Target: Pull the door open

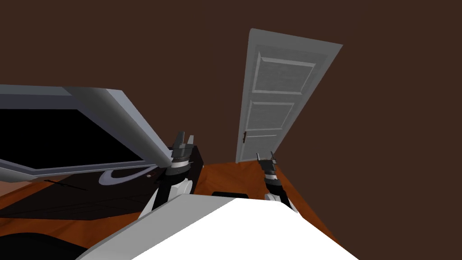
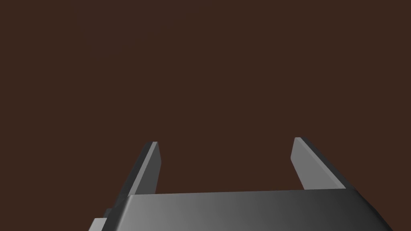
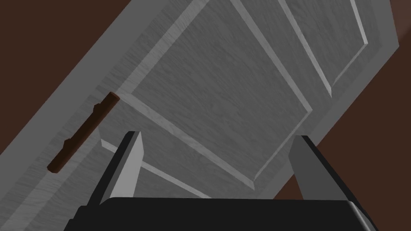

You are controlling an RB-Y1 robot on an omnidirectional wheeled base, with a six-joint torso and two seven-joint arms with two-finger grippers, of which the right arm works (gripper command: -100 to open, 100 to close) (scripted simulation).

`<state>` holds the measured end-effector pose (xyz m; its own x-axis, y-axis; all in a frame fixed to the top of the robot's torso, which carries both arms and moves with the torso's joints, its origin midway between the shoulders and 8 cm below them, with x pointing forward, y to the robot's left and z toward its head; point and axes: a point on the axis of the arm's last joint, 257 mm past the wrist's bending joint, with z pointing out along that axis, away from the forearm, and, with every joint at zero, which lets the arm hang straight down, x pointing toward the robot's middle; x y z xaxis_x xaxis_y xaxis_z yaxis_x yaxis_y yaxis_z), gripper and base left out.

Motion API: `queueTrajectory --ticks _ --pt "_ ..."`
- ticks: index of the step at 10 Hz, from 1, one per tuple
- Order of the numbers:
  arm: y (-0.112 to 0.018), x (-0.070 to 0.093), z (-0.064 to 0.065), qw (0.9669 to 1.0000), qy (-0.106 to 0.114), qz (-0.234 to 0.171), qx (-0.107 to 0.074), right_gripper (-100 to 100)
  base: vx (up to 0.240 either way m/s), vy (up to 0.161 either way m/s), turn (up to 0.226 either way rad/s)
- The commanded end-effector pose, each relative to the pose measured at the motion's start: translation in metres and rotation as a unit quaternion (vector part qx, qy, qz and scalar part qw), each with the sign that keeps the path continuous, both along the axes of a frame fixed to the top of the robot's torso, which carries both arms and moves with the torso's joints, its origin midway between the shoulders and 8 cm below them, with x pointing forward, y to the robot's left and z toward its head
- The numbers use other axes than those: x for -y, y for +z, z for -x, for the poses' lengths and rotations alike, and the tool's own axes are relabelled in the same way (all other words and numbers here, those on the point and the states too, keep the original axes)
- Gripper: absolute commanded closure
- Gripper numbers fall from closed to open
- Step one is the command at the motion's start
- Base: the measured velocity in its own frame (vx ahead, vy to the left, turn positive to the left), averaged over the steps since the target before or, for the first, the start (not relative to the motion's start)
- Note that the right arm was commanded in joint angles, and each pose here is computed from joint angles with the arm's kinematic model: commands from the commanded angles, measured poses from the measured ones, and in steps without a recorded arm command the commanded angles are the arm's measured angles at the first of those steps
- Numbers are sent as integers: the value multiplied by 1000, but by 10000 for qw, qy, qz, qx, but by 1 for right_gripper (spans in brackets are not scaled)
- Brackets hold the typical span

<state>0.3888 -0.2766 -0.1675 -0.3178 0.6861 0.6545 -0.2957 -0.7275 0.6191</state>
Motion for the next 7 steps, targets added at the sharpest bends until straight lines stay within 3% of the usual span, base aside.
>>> queueTrajectory --ticks 1,4,7 --pt "-14 -1 0 9995 151 -251 -122 -100 110 18 48" --pt "-41 0 -1 9964 379 -665 -360 -100 103 17 41" --pt "-67 2 1 9907 575 -1076 -600 -100 101 12 51"
